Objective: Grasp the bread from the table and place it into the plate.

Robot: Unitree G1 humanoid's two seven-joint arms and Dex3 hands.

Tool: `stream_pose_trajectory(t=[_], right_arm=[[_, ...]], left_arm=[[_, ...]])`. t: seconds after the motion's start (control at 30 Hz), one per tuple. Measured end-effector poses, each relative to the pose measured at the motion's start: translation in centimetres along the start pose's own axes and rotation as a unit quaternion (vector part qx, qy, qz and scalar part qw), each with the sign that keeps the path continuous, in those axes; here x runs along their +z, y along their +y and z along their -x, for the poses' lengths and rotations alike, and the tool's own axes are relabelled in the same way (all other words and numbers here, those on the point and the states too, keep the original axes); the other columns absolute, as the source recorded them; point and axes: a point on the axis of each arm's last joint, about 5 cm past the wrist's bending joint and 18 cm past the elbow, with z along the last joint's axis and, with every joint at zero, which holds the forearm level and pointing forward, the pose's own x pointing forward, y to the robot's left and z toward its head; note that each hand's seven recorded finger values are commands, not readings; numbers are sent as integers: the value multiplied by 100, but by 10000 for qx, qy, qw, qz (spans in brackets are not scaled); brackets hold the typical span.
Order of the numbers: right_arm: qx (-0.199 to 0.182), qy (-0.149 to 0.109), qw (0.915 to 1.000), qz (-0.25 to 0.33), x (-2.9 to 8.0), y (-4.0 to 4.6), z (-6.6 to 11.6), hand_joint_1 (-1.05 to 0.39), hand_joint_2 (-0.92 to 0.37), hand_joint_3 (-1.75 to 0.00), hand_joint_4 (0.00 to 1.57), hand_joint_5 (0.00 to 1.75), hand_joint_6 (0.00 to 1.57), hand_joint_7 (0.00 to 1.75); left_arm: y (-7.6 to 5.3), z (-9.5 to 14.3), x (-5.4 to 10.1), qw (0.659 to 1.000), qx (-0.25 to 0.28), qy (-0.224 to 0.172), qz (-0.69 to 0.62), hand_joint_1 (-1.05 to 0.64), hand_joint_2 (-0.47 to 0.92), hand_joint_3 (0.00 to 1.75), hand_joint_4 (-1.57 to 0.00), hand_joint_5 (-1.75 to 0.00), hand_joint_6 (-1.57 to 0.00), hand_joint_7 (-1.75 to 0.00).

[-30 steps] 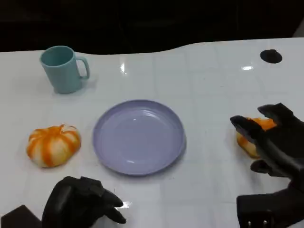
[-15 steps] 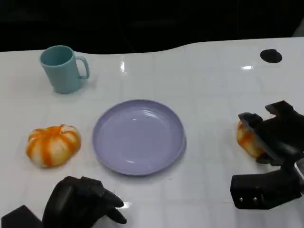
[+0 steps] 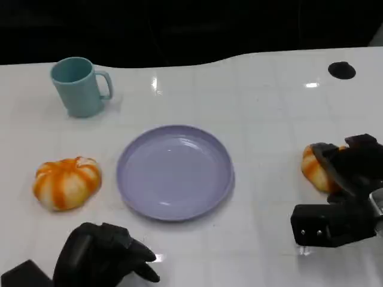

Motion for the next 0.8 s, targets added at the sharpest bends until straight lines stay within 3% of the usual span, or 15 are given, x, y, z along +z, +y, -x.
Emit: stream_pose_trajectory(t=[0.07, 0.13, 0.17, 0.2, 0.3, 0.4, 0.5, 0.57, 0.6, 0.8], right_arm=[[4, 16, 9998, -186, -7, 4, -23, -32, -91, 0, 77, 11, 64, 4], [-15, -9, 9991, -419, -15, 18, -32, -22, -90, 0, 105, 25, 87, 5], [-92, -42, 9985, -545, -21, 31, -33, -20, -90, 0, 106, 38, 93, 3], [-191, -81, 9977, -646, -27, 42, -32, -18, -90, 0, 98, 78, 105, 3], [-477, -156, 9941, -957, -54, 72, -28, -11, -87, 0, 91, 141, 126, 6], [-749, -316, 9905, -1108, -65, 102, -17, -8, -88, -1, 87, 166, 136, 9], [-898, -418, 9885, -1138, -68, 123, -6, -7, -89, -1, 83, 173, 142, 14], [-973, -466, 9876, -1142, -66, 132, -2, -7, -91, -2, 82, 174, 108, 83], [-993, -486, 9872, -1147, -64, 134, 0, -7, -91, -3, 82, 175, 97, 103], [-1191, -702, 9825, -1248, -70, 125, 35, -5, -90, -3, 86, 175, 86, 131]], left_arm=[[-1, 5, -1, 10000, 7, 4, 0, -105, 89, 0, -151, -53, -157, -26], [-2, 8, 0, 10000, 9, 2, -1, -105, 89, 0, -151, -53, -157, -26], [-2, 7, 1, 10000, 9, -1, -3, -105, 89, 0, -151, -53, -157, -26], [-2, 7, 1, 10000, 9, -3, -4, -105, 89, 0, -151, -53, -157, -26], [-3, 6, 3, 10000, 24, -6, -7, -105, 89, 0, -152, -53, -157, -25], [-4, 4, 6, 10000, 29, -14, -10, -105, 89, 0, -152, -53, -157, -25], [-5, 1, 9, 10000, 28, -25, -13, -105, 89, 0, -152, -53, -157, -26], [-5, -1, 13, 10000, 24, -33, -15, -105, 88, 0, -152, -53, -157, -26], [-5, -3, 15, 10000, 21, -34, -13, -105, 88, 0, -152, -53, -157, -26], [-10, -8, 18, 10000, 15, -25, 3, -105, 89, 0, -152, -53, -157, -26]])
